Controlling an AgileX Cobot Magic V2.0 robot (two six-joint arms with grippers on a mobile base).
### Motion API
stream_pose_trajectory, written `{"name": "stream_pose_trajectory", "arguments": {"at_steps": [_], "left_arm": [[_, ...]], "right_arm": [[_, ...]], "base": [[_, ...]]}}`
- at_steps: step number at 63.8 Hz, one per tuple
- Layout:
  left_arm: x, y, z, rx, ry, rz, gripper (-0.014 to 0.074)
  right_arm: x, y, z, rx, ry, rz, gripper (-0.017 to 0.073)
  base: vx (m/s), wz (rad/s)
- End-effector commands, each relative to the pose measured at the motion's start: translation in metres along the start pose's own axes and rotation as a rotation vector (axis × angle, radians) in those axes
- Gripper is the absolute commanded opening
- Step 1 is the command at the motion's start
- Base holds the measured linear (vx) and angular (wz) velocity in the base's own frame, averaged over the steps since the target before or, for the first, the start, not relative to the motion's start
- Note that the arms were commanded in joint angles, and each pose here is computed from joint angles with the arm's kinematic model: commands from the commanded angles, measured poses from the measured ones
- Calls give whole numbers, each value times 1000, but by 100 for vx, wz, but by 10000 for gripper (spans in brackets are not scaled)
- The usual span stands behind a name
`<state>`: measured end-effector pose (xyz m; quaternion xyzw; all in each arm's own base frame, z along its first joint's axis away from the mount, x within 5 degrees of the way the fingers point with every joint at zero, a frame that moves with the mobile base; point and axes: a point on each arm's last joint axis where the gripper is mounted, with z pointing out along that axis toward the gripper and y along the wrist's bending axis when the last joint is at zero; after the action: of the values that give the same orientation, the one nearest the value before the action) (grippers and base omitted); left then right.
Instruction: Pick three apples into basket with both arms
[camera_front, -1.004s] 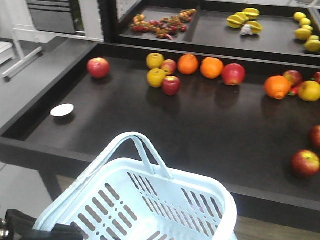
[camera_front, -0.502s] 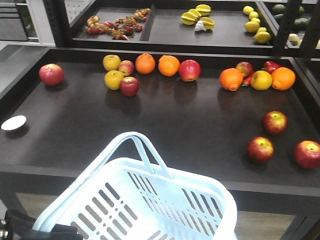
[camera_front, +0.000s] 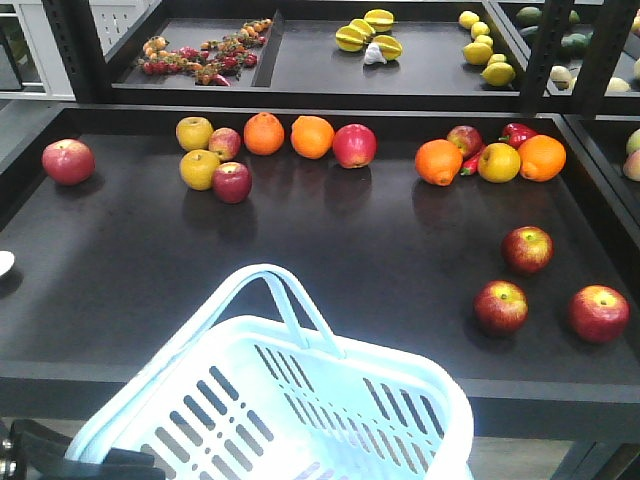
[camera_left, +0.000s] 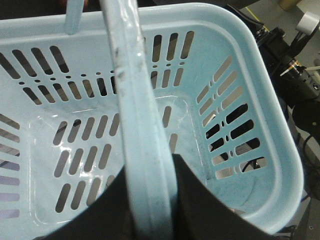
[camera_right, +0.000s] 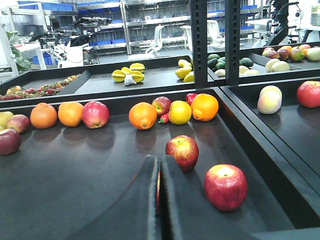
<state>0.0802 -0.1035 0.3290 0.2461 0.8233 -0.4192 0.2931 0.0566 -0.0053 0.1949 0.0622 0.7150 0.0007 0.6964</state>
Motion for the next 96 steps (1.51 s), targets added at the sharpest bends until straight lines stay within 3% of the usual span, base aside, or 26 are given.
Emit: {"name": "stream_pose_trajectory", "arguments": {"at_steps": [1, 96], "left_arm": [[-11, -8, -4, 44, -83, -22, -7], [-11, -8, -4, 44, -83, -22, -7]], "right_arm": [[-3, 1, 0, -9, -70, -11, -4], [-3, 1, 0, -9, -70, -11, -4]], "base": [[6, -5], [9, -4]]}}
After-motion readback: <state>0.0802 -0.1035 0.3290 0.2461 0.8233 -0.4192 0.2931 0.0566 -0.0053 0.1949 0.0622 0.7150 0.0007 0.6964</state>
